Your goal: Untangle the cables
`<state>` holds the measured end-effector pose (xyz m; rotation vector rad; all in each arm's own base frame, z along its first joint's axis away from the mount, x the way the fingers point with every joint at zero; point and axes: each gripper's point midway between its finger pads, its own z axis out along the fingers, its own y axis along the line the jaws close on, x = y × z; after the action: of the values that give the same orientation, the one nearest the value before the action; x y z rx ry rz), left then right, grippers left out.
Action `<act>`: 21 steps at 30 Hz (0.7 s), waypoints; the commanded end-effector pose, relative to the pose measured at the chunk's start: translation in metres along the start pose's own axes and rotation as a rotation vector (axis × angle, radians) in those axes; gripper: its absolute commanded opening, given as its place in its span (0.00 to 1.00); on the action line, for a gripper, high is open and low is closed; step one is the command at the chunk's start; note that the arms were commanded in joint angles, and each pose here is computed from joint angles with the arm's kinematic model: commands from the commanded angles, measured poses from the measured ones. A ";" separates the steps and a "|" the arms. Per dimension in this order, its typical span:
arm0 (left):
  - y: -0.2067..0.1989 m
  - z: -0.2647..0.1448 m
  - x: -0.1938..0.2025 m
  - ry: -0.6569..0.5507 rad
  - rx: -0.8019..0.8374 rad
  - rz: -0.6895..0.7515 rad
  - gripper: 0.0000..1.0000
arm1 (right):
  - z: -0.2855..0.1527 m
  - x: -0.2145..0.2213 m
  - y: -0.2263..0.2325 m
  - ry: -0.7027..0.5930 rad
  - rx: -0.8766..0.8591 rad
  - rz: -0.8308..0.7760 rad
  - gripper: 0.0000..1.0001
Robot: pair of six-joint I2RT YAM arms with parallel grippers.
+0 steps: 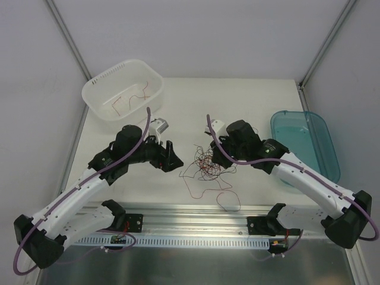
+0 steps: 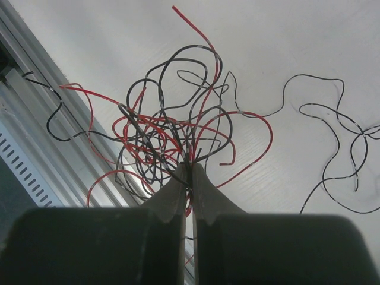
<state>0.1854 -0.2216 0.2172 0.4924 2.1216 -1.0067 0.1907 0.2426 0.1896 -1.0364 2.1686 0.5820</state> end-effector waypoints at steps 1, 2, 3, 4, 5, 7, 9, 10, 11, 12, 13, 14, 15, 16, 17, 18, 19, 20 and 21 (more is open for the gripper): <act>-0.027 0.017 -0.024 -0.049 0.059 0.144 0.75 | -0.005 -0.027 0.004 -0.059 0.010 -0.051 0.01; -0.029 0.021 -0.021 -0.034 0.064 0.163 0.75 | -0.004 -0.027 0.005 -0.057 0.008 -0.055 0.01; -0.029 0.025 -0.020 -0.023 0.058 0.172 0.73 | -0.001 -0.027 0.008 -0.050 0.005 -0.059 0.00; -0.034 0.032 -0.014 0.004 0.067 0.183 0.70 | 0.000 -0.027 0.008 -0.048 0.006 -0.062 0.01; -0.034 0.035 -0.013 0.012 0.060 0.189 0.67 | 0.000 -0.028 0.009 -0.049 0.007 -0.063 0.01; -0.031 0.043 -0.008 0.033 0.039 0.193 0.58 | 0.002 -0.028 0.011 -0.047 0.003 -0.067 0.01; -0.031 0.050 -0.003 0.054 0.034 0.196 0.53 | 0.003 -0.029 0.013 -0.051 -0.001 -0.071 0.01; -0.032 0.052 -0.003 0.057 0.034 0.198 0.49 | 0.003 -0.028 0.014 -0.051 -0.002 -0.071 0.00; -0.034 0.054 0.000 0.068 0.037 0.201 0.43 | 0.004 -0.028 0.014 -0.050 -0.002 -0.070 0.01; -0.036 0.056 0.001 0.073 0.039 0.205 0.38 | 0.004 -0.029 0.014 -0.054 -0.004 -0.071 0.01; -0.035 0.059 0.001 0.071 0.029 0.208 0.34 | 0.004 -0.028 0.014 -0.054 -0.004 -0.069 0.01; -0.037 0.060 0.001 0.074 0.030 0.210 0.26 | 0.005 -0.028 0.014 -0.052 -0.004 -0.069 0.01; -0.037 0.063 0.001 0.078 0.027 0.209 0.22 | 0.005 -0.027 0.014 -0.054 -0.005 -0.069 0.01; -0.037 0.064 0.001 0.082 0.026 0.206 0.16 | 0.005 -0.028 0.015 -0.057 -0.005 -0.066 0.00; -0.035 0.065 -0.001 0.077 0.010 0.194 0.06 | 0.006 -0.026 0.014 -0.054 -0.004 -0.065 0.01; -0.035 0.066 -0.005 0.066 -0.005 0.186 0.00 | 0.006 -0.025 0.013 -0.053 0.002 -0.063 0.01; -0.033 0.066 -0.009 0.052 -0.022 0.170 0.00 | 0.008 -0.020 0.012 -0.040 0.007 -0.061 0.01; -0.026 0.065 -0.018 0.017 -0.075 0.164 0.00 | 0.008 -0.017 0.011 -0.039 0.015 -0.058 0.00; -0.025 0.060 -0.027 -0.018 -0.099 0.162 0.00 | 0.008 -0.013 0.007 -0.035 0.033 -0.053 0.01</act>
<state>0.1904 -0.2858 0.1871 0.7181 2.1712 -0.8665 0.1893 0.2591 0.1871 -1.0892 2.1468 0.5497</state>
